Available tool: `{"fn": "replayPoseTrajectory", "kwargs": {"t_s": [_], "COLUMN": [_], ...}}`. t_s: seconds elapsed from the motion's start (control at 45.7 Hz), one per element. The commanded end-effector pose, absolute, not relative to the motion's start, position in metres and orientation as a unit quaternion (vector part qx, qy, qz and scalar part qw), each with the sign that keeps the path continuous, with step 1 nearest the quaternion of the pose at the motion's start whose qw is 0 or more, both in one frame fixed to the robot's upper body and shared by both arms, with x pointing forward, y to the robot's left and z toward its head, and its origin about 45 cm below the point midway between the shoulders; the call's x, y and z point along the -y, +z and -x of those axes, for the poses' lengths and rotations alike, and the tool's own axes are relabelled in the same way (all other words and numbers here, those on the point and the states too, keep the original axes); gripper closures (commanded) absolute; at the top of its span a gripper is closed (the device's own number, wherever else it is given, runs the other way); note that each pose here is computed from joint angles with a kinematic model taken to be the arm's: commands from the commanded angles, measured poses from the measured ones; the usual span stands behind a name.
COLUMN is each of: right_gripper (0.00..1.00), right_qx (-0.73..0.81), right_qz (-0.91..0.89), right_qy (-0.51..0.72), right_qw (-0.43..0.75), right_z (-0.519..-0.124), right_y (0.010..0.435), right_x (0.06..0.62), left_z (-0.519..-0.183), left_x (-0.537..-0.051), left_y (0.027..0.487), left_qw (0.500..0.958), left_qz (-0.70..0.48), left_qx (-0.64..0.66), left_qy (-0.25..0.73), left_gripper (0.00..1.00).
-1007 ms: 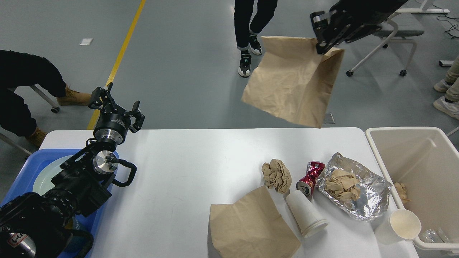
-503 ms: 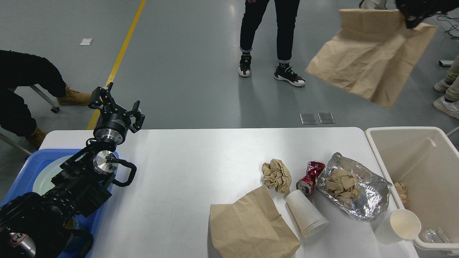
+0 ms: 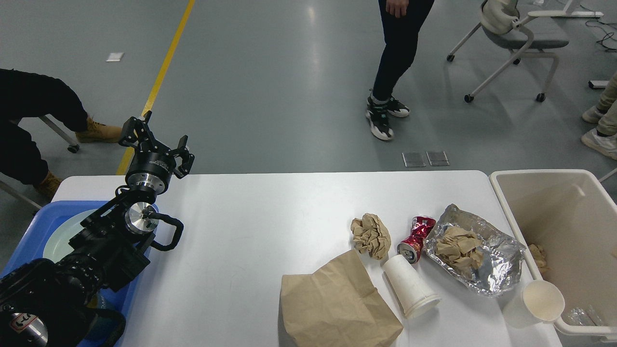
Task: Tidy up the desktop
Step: 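Carry the paper bag over the white bin and release it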
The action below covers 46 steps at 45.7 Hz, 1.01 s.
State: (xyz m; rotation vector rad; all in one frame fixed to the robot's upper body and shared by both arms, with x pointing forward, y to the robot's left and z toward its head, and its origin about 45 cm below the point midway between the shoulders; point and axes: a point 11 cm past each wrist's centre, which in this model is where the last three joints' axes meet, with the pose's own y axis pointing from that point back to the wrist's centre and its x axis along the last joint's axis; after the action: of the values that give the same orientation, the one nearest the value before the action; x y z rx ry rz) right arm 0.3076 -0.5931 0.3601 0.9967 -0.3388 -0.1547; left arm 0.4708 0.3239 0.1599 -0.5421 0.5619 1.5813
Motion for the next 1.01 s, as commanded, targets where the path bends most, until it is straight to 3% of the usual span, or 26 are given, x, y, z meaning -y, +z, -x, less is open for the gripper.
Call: {"fn": "replayPoseTrajectory", "kwargs": {"t_s": [0.0, 0.175, 0.547, 0.985], "right_gripper": [1.00, 1.00, 1.00, 1.00], "right_qx": [0.165, 0.171, 0.154, 0.131], "right_qz": [-0.472, -0.467, -0.465, -0.490], "right_qy": [-0.026, 0.003, 0.059, 0.074], "right_qw": [0.866, 0.868, 0.870, 0.859], "right_z": [-0.296, -0.282, -0.286, -0.288], "right_y": [0.300, 0.237, 0.155, 0.112], "right_x": [0.611, 0.626, 0.616, 0.585], "left_z": [-0.471, -0.471, -0.471, -0.471], "left_x": [-0.324, -0.324, -0.324, -0.324], "left_y": [0.160, 0.160, 0.160, 0.160], "left_qw": [0.636, 0.636, 0.636, 0.636], "left_qz": [0.237, 0.237, 0.237, 0.237], "left_qx": [-0.246, -0.246, -0.246, -0.246], "left_qy": [0.692, 0.692, 0.692, 0.692], "left_gripper": [0.04, 0.04, 0.04, 0.04]}}
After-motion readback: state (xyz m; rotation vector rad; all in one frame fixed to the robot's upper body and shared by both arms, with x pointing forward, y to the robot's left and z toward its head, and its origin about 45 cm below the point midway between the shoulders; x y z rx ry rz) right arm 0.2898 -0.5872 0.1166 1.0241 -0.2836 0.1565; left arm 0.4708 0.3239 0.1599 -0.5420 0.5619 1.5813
